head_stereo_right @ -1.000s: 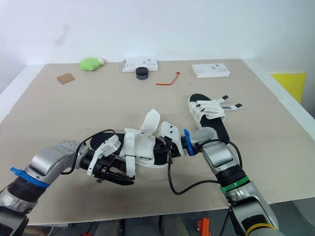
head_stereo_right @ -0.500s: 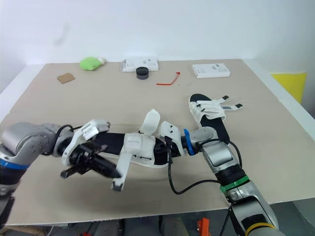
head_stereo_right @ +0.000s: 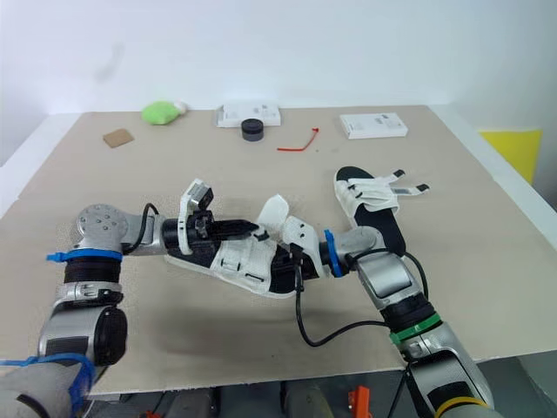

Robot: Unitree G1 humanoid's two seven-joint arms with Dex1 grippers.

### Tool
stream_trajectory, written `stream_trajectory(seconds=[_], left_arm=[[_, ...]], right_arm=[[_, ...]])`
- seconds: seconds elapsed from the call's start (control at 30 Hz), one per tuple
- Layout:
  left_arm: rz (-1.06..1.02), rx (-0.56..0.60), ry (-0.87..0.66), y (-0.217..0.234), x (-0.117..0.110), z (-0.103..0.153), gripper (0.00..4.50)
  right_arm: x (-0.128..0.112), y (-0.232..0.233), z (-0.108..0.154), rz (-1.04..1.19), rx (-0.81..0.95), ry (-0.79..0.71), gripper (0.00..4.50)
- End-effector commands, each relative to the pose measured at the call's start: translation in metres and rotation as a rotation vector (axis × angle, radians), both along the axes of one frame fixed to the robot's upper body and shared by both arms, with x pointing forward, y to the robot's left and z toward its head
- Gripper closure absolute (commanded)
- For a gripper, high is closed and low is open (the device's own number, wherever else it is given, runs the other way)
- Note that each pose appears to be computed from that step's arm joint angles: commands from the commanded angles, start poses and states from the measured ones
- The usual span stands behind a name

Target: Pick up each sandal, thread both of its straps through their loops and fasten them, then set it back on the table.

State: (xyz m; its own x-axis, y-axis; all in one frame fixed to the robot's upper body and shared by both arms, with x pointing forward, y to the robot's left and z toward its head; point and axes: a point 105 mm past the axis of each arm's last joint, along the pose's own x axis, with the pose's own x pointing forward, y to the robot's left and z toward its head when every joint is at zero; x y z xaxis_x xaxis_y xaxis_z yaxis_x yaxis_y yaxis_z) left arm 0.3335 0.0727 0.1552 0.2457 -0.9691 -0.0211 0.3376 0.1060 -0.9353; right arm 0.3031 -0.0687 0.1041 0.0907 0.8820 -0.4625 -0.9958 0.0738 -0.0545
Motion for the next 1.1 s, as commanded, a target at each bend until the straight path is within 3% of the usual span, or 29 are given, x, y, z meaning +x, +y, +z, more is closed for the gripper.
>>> stream_trajectory(seconds=[0.03, 0.37, 0.77, 0.87, 1.1], left_arm=[[0.062, 0.02, 0.028, 0.007, 0.004, -0.005, 4.42], [-0.042, 0.093, 0.096, -0.013, -0.017, -0.03, 4.42], [0.046, 0.096, 0.128, -0.012, -0.002, -0.029, 4.42], [0.027, 0.073, 0.108, -0.015, -0.005, -0.025, 3.67], [0.065, 0.05, 0.067, -0.011, 0.001, -0.016, 0.4]], right_arm=[[-0.009, -0.005, -0.022, -0.001, -0.059, 0.079, 4.5], [-0.008, -0.004, -0.021, -0.003, -0.055, 0.079, 4.5], [-0.009, -0.007, -0.022, -0.018, -0.054, 0.083, 4.5], [-0.009, -0.007, -0.021, -0.016, -0.055, 0.083, 4.5], [-0.008, -0.006, -0.021, -0.009, -0.055, 0.085, 4.5]])
